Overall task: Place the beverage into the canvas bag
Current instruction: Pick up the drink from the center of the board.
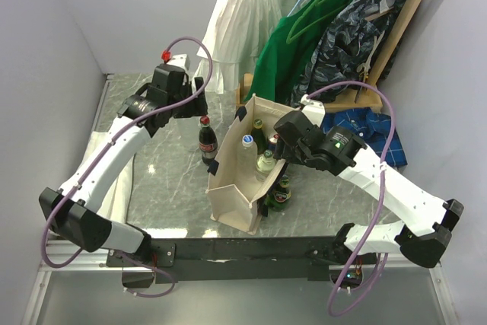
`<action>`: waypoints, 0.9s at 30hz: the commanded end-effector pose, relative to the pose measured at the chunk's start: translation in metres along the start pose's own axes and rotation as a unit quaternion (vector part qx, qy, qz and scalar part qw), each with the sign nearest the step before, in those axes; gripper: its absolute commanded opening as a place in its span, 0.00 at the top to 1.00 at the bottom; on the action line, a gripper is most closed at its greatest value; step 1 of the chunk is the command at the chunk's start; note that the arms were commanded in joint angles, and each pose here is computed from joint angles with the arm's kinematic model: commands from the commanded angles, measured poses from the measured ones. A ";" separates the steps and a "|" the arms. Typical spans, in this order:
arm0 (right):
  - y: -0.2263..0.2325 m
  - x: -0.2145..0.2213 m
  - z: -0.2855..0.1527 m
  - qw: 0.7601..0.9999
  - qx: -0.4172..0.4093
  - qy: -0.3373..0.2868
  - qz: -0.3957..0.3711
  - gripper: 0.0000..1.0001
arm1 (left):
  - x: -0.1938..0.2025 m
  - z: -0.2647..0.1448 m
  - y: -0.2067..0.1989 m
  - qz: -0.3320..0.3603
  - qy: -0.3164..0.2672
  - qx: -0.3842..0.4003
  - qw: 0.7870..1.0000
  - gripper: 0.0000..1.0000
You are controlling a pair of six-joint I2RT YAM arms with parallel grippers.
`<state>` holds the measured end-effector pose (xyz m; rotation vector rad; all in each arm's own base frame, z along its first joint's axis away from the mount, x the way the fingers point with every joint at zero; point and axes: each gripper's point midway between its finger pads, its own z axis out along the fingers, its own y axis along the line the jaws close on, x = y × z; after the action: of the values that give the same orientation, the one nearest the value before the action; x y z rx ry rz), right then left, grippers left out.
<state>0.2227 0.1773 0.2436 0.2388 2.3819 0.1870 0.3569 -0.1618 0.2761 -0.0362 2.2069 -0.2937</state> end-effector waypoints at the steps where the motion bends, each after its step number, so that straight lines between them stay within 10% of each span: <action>1: 0.004 -0.006 -0.002 1.000 -0.011 -0.013 0.016 0.36 | -0.015 -0.006 -0.024 0.008 -0.008 0.061 0.998 0.18; 27: 0.006 -0.005 0.004 1.000 -0.008 -0.012 0.012 0.35 | 0.027 -0.008 -0.029 0.030 0.050 0.101 0.993 0.23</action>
<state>0.2246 0.1802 0.2430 0.2392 2.3804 0.1933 0.3398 -0.1901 0.2530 0.1276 2.3009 -0.4574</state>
